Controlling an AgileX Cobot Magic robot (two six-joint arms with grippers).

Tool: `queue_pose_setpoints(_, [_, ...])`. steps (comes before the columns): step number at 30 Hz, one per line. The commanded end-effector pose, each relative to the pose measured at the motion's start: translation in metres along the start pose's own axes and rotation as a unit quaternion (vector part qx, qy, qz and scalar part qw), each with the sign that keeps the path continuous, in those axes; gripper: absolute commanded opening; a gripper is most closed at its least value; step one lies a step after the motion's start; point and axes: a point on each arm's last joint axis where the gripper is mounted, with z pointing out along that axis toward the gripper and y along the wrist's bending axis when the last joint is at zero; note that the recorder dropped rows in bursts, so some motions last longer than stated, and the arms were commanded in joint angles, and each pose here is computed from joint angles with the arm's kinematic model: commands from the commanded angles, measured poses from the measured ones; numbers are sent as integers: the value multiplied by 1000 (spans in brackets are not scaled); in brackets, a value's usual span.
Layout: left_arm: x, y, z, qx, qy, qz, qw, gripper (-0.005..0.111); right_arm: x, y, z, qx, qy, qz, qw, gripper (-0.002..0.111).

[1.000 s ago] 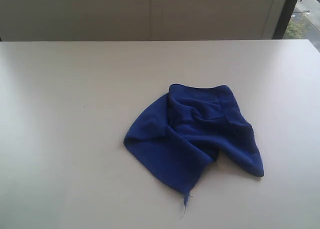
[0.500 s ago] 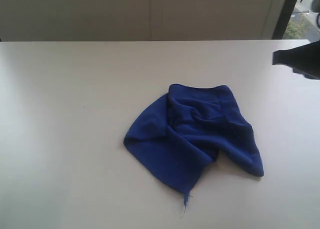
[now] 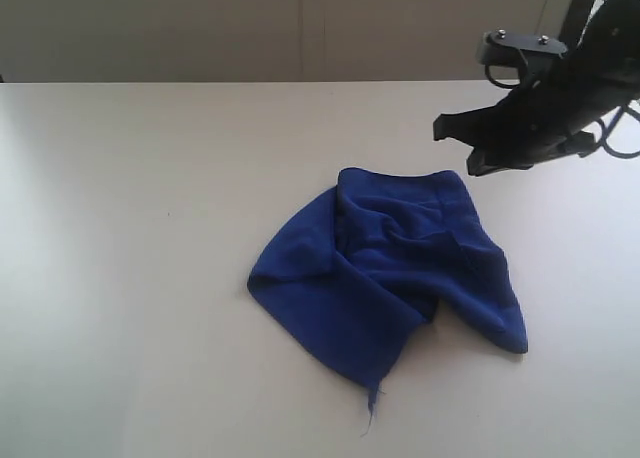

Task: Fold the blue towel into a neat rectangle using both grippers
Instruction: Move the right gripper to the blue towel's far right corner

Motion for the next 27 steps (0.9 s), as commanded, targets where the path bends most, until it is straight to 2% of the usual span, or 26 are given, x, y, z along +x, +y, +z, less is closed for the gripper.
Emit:
queue_pose_setpoints(1, [3,0,1,0,5,0,1000,0,-16,3,19,-15,3,-18,1000,0])
queue_pose_setpoints(5, [3,0,1,0,5,0,1000,0,-18,0,40,-13,10,-23,1000,4])
queue_pose_setpoints(12, [3,0,1,0,5,0,1000,0,-30,-3,65,-11,2,-28,1000,19])
queue_pose_setpoints(27, [3,0,1,0,5,0,1000,0,-31,-8,93,-10,-14,-25,1000,21])
